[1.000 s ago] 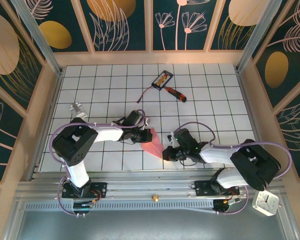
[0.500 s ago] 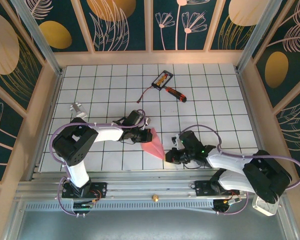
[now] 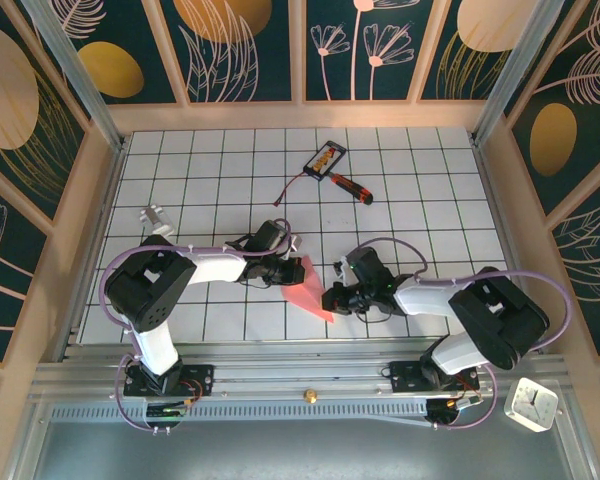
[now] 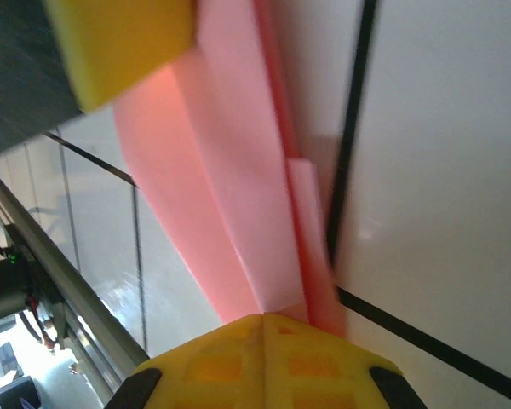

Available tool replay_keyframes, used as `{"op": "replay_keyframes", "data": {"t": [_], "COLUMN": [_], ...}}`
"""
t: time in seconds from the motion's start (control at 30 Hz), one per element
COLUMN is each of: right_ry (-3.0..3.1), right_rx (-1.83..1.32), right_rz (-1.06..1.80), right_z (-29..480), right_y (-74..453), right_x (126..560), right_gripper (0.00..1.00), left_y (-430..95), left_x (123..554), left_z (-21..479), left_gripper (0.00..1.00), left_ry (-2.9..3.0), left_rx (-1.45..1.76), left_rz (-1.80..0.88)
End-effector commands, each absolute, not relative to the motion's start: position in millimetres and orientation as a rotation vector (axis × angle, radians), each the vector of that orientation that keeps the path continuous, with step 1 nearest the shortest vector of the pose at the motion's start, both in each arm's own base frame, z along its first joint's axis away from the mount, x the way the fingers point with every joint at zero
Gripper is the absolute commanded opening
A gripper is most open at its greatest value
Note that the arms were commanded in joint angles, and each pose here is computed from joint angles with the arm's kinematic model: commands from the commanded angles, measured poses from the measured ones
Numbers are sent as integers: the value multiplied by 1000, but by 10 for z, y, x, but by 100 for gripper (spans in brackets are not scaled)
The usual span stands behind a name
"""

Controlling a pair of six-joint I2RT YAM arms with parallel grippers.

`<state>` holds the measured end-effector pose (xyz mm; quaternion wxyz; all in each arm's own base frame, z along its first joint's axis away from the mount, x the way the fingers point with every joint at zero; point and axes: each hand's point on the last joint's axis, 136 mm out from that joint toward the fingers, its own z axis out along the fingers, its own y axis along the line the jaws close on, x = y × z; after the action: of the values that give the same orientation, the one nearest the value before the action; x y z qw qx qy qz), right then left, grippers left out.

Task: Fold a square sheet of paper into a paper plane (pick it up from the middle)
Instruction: Perform the fourth fold on the wing at the bottom-center of the table.

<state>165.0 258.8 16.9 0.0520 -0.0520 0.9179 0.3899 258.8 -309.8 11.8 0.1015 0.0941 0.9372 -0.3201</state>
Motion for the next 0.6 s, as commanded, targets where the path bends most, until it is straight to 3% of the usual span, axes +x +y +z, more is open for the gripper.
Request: {"op": "replay_keyframes", "data": {"t": [0.0,0.13,0.27,0.4,0.47,0.57], "right_ry": [2813,2849,2858,2858,2861,2862], "right_rx": [-161,-129,-103,-93,-90,-92], "right_rz": [1170,1121,1108,1096,1090,1078], "right_z": [63,-67,-107,-113,-118,-124], "right_y": [2462,2334,2305,2295,2288,2276], "right_x": [1542,1447,1434,1445,1445,1446], "right_gripper": [0,0,0,0,0,0], "left_y": [-2763,-2850,-2972,-3091,-3196,-3335], "left_x": [2496,2574,2684,2628,2490,2274], "left_z": [-253,-115,214,652,723,648], "left_gripper": [0,2,23,29,22,2], "left_ry": [2909,2881,2796,2675,2667,2716], "left_rx": [214,213,183,118,113,93], "left_rz": [-711,-749,-842,-1006,-1091,-1181]}}
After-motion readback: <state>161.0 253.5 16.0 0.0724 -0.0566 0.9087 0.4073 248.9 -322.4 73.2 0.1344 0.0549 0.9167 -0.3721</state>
